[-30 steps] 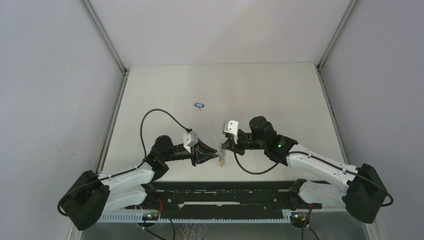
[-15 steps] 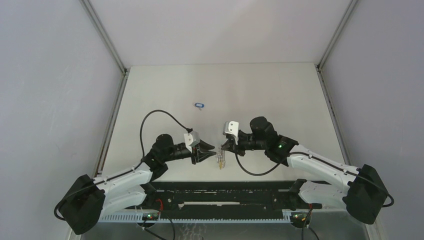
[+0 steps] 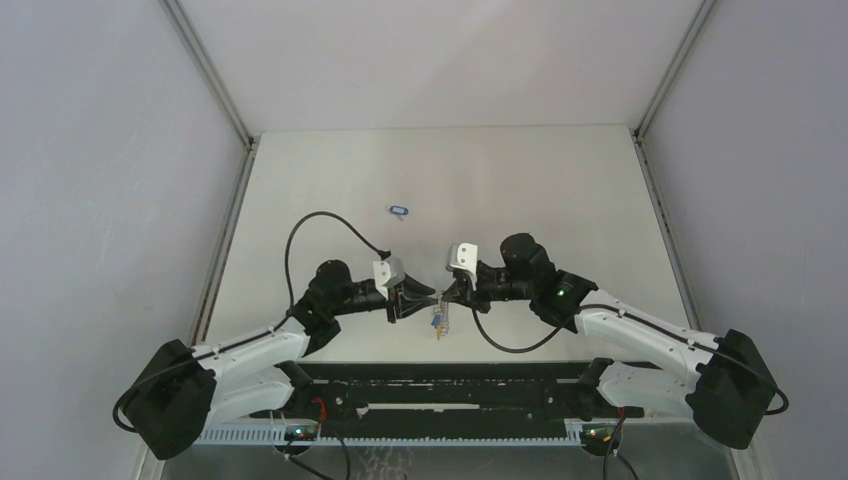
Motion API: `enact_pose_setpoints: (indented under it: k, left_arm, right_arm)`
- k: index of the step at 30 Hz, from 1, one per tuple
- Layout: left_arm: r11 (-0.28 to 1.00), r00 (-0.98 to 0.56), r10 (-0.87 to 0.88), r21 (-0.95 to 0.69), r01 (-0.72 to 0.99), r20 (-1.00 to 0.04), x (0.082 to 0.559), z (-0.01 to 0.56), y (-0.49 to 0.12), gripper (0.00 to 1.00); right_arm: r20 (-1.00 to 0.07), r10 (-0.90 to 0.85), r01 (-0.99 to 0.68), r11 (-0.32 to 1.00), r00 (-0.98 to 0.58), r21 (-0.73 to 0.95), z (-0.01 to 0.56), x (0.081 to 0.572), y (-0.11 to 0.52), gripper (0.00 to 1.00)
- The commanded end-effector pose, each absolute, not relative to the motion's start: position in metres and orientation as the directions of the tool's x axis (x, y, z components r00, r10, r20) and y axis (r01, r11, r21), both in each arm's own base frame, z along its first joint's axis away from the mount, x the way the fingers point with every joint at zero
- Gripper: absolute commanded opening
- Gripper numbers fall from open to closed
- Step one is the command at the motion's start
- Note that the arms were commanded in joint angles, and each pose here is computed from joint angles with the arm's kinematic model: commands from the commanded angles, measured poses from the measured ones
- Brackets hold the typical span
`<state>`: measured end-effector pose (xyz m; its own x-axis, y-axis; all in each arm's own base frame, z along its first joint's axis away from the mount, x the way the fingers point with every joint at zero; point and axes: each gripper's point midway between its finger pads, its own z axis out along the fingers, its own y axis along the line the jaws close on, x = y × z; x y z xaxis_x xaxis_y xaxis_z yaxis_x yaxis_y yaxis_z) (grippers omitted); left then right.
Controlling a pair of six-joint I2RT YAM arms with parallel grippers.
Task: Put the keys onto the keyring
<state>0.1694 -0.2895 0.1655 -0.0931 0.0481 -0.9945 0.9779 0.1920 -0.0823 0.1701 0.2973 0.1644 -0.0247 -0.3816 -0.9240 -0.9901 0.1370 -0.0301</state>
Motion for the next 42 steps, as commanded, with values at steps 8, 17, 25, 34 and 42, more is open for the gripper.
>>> enact_pose_setpoints:
  k: [8, 17, 25, 34, 42]
  left_arm:
    - [0.119, -0.01, -0.002, -0.01, 0.993, -1.0, 0.169, 0.197, -0.302, 0.26]
    - [0.102, -0.012, -0.003, -0.013, 0.995, -1.0, 0.17, 0.2, -0.305, 0.2]
    - [0.095, -0.016, 0.044, -0.012, 0.995, -0.999, 0.169, 0.194, -0.304, 0.05]
    - [0.187, 0.021, 0.113, 0.042, 0.981, -0.993, 0.177, 0.199, -0.29, 0.0]
    - [0.233, 0.022, 0.193, 0.068, 0.97, -0.981, 0.177, 0.203, -0.287, 0.0]
  right_arm:
    - [-0.952, -0.306, -0.99, 0.124, 0.025, -0.066, 0.188, 0.173, 0.304, 0.0]
    - [-0.952, -0.304, -0.991, 0.116, 0.023, -0.061, 0.187, 0.172, 0.305, 0.0]
    - [-0.952, -0.304, -0.991, 0.12, 0.023, -0.063, 0.188, 0.172, 0.304, 0.0]
    - [-0.96, -0.28, -0.982, 0.168, 0.032, -0.082, 0.194, 0.176, 0.293, 0.15]
    - [-0.966, -0.251, -0.98, 0.162, 0.069, -0.112, 0.205, 0.173, 0.288, 0.35]
